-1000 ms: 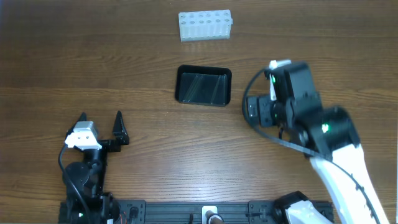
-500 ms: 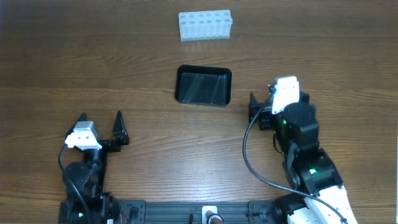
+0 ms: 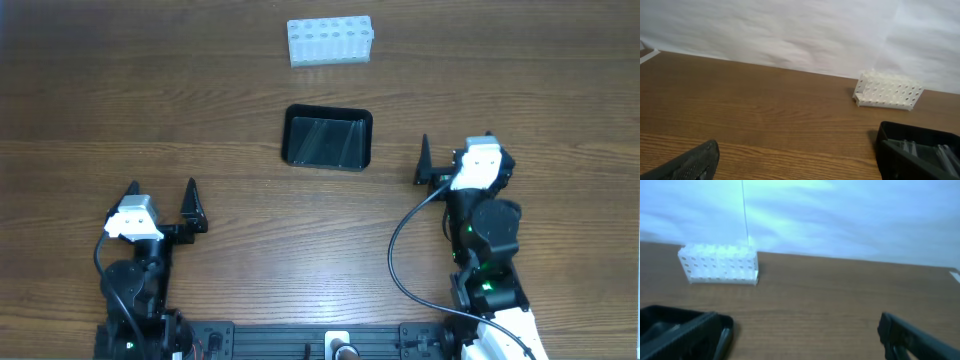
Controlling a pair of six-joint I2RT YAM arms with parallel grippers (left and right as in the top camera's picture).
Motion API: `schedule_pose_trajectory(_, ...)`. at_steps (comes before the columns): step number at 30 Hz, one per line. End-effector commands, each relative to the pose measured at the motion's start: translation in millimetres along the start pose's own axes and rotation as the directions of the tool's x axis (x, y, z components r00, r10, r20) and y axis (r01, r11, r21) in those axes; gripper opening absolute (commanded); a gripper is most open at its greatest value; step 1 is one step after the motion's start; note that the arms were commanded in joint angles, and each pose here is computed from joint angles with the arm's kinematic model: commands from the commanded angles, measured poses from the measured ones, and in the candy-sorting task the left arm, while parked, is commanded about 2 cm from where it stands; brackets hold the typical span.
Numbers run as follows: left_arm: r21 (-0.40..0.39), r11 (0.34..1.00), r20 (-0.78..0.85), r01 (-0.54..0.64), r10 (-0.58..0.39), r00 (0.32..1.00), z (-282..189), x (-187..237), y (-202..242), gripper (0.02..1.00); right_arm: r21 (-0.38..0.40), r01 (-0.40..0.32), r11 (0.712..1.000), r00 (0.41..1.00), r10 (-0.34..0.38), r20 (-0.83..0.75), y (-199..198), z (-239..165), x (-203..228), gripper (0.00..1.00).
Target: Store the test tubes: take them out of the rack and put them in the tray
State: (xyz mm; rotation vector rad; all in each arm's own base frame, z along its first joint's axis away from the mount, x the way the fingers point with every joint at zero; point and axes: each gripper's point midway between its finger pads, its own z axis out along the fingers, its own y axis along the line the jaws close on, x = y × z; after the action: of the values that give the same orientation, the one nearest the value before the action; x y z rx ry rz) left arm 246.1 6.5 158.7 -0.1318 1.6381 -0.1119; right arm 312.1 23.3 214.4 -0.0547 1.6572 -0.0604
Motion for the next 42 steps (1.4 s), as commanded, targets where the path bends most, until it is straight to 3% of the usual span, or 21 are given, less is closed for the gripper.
schedule_pose_trajectory(1, -0.013, 1.000, 0.001, -0.014, 0.014, 1.000, -0.1, 1.1, 2.9, 0.998, 0.032, -0.010, 0.999, 0.998, 0.008, 0.063, -8.4, -5.7, 11.0, 0.991)
schedule_pose_trajectory(11, -0.013, 1.000, 0.001, -0.014, 0.014, 1.000, -0.1, 1.1, 2.9, 0.998, 0.040, -0.027, 0.999, 0.989, 0.021, 0.147, -12.1, -28.1, 27.5, 0.991)
schedule_pose_trajectory(24, -0.013, 1.000, 0.001, -0.014, 0.014, 1.000, -0.1, 1.1, 2.9, 0.998, 0.123, -0.024, 0.992, 0.996, 0.013, 0.090, -37.1, -48.4, 41.4, 0.991)
schedule_pose_trajectory(32, -0.013, 1.000, 0.001, -0.014, 0.014, 1.000, -0.1, 1.1, 2.9, 0.998, 0.127, -0.005, 0.992, 1.000, 0.007, -0.020, -38.4, -59.9, 71.4, 0.993)
schedule_pose_trajectory(42, -0.013, 1.000, 0.001, -0.014, 0.014, 1.000, -0.1, 1.1, 2.9, 0.996, 0.128, -0.012, 0.992, 1.000, 0.010, 0.020, -39.1, -62.0, 62.6, 0.993)
